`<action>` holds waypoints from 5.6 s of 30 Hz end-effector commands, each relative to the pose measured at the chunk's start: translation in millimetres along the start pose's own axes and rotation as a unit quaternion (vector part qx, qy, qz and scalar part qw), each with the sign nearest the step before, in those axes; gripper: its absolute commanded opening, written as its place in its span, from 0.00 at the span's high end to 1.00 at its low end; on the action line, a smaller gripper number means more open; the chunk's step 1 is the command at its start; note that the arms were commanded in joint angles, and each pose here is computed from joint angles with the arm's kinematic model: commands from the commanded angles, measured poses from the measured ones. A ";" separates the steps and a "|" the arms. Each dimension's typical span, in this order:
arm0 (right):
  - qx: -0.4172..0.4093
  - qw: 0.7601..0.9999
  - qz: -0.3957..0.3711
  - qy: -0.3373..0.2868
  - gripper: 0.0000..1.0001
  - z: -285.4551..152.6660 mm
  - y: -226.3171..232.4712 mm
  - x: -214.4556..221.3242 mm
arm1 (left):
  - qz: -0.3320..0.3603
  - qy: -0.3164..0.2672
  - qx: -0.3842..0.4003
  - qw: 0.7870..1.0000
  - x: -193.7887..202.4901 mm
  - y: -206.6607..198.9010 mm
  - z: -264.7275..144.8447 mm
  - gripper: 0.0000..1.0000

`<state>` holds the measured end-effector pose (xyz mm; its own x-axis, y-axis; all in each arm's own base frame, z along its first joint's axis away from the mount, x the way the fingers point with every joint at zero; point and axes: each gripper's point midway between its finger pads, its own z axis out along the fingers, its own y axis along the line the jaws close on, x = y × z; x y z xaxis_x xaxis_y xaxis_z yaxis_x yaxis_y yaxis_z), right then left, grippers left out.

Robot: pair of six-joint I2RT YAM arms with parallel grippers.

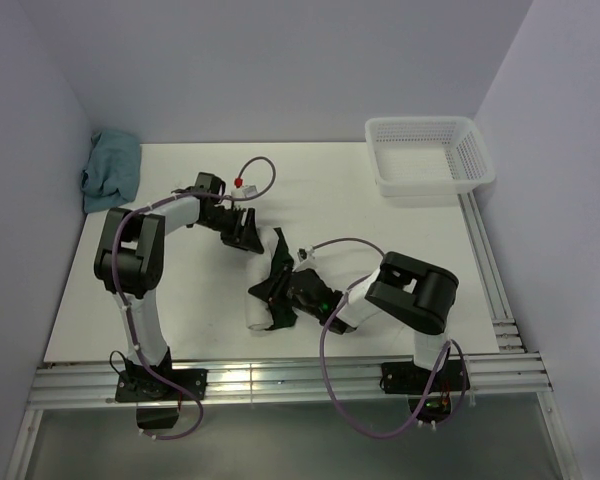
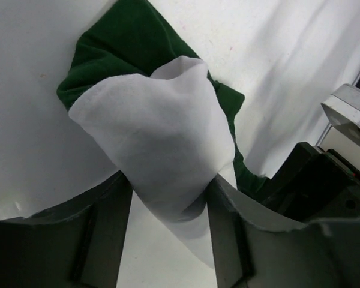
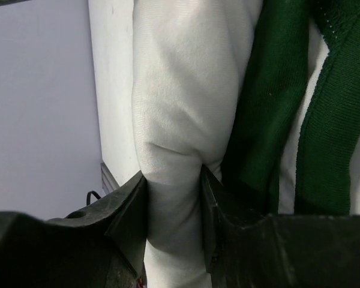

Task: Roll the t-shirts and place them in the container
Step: Roll the tshirt, then place the rolled tshirt into the container

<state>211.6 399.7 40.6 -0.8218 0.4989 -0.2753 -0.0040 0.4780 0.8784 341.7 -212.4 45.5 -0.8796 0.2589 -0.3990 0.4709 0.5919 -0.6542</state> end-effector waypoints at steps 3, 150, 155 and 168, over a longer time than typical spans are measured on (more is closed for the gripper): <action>0.078 0.995 -0.003 0.063 0.82 -6.8 -46.0 30.6 | -0.014 -0.020 -0.092 0.995 -20.2 28.3 1.2 0.63; 0.179 0.980 -0.060 -0.064 0.21 -47.6 -41.4 -58.9 | 0.049 0.079 -0.247 0.965 5.5 13.0 40.1 1.00; 0.181 0.980 -0.064 -0.060 0.21 -31.0 -47.2 -63.7 | 0.050 0.081 -0.250 0.963 6.9 13.7 40.3 1.00; 0.204 0.976 -0.060 -0.040 0.20 -5.4 -61.9 -53.6 | 0.044 0.082 -0.246 0.965 9.5 14.3 43.3 1.00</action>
<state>260.6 350.1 36.4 -0.7490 0.5187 -0.4124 0.1076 0.7092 0.6967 328.8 -252.2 40.8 -0.8601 0.3971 -0.3203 0.4972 0.7931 -0.3517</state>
